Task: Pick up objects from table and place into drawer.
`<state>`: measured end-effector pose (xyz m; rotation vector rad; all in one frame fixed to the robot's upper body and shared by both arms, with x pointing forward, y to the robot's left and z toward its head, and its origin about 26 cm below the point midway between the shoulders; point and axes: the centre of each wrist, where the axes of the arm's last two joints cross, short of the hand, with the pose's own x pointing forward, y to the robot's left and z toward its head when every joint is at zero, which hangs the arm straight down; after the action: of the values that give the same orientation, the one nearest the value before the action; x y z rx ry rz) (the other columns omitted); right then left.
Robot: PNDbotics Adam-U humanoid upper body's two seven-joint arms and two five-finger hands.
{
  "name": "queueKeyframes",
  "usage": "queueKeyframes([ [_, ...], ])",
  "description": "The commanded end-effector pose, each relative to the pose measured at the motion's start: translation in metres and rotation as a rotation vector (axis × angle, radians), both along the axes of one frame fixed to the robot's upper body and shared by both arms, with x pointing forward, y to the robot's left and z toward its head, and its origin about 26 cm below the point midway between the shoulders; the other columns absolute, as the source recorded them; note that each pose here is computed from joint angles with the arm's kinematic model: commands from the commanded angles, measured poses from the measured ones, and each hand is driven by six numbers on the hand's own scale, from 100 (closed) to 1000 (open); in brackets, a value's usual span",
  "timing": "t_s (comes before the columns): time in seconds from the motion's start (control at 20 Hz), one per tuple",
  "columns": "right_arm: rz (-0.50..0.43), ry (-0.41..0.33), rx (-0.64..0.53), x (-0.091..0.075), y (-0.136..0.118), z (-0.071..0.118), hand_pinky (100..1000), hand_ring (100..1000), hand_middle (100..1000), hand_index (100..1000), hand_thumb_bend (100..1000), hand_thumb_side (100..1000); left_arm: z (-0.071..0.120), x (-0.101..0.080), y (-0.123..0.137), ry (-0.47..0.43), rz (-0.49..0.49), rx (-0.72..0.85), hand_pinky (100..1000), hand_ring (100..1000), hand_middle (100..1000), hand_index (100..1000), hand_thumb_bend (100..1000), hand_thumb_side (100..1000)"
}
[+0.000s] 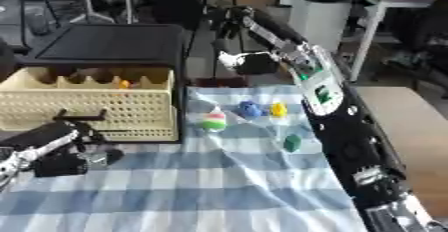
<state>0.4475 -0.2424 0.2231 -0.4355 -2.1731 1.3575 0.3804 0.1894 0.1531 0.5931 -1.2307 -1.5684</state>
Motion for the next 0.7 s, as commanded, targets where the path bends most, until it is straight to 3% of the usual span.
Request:
queueKeyframes([
  [0.05, 0.003, -0.036, 0.001, 0.000, 0.000, 0.015, 653, 684, 725, 912, 100, 453, 0.010, 0.011, 0.004, -0.043, 0.046, -0.012, 591, 684, 764, 818, 545, 1000],
  [0.7, 0.018, -0.041, 0.006, 0.000, 0.005, 0.018, 652, 682, 711, 911, 100, 464, 0.002, 0.039, 0.014, -0.086, 0.187, -0.050, 570, 633, 718, 793, 535, 1000],
])
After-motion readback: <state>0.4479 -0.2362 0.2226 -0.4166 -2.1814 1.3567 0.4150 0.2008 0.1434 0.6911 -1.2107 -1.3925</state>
